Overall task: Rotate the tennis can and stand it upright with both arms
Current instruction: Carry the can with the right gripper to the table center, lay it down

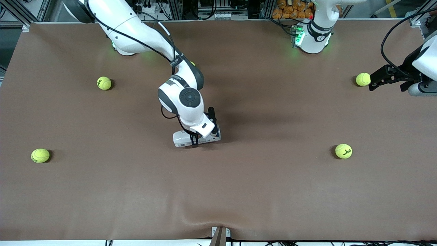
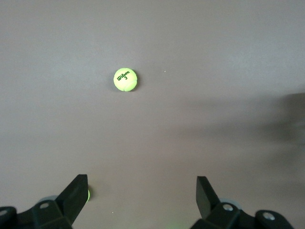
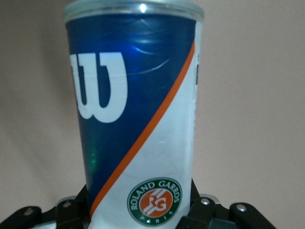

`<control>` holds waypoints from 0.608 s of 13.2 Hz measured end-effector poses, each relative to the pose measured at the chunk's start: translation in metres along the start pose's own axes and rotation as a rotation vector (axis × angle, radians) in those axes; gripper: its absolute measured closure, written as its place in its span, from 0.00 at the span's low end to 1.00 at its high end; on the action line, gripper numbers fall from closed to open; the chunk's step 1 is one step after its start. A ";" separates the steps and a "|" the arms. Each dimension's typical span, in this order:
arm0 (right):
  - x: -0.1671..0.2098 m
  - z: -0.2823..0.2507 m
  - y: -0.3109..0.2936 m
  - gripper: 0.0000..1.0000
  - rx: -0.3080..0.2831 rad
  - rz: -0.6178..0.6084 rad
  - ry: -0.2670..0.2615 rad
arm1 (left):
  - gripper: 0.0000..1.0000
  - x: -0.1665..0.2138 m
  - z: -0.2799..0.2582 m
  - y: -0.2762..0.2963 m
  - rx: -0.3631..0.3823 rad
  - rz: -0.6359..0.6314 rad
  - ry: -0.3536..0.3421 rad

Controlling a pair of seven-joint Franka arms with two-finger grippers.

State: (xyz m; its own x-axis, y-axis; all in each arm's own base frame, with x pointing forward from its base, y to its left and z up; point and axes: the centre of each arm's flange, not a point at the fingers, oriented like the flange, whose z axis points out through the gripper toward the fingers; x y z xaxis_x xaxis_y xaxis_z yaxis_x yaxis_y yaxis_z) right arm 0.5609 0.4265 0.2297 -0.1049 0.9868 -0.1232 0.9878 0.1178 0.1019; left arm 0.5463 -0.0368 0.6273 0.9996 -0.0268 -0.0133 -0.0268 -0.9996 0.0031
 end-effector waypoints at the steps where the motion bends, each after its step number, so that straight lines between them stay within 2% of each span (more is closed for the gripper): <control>1: 0.006 0.005 -0.005 0.26 -0.007 0.012 -0.015 | 0.00 0.000 0.001 0.000 0.000 0.000 -0.001; 4: 0.016 0.022 -0.009 0.25 -0.020 0.013 -0.008 | 0.00 0.001 0.002 0.000 0.000 0.001 -0.003; 5: 0.016 0.026 -0.009 0.20 -0.022 0.013 -0.005 | 0.00 0.001 0.002 0.000 0.000 0.001 -0.004; 7: 0.016 0.026 -0.007 0.00 -0.028 0.018 -0.002 | 0.00 0.001 0.002 0.000 0.000 0.001 -0.004; 8: 0.016 0.023 -0.003 0.00 -0.034 0.022 0.001 | 0.00 0.001 0.002 0.000 0.000 0.000 -0.004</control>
State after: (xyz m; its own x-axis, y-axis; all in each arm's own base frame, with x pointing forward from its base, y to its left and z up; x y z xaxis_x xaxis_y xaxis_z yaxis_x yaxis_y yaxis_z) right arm 0.5585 0.4391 0.2052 -0.0832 0.9893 -0.1195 0.9854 0.0996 0.1384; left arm 0.5474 -0.0365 0.6253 0.9995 -0.0271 -0.0170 -0.0271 -0.9996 0.0030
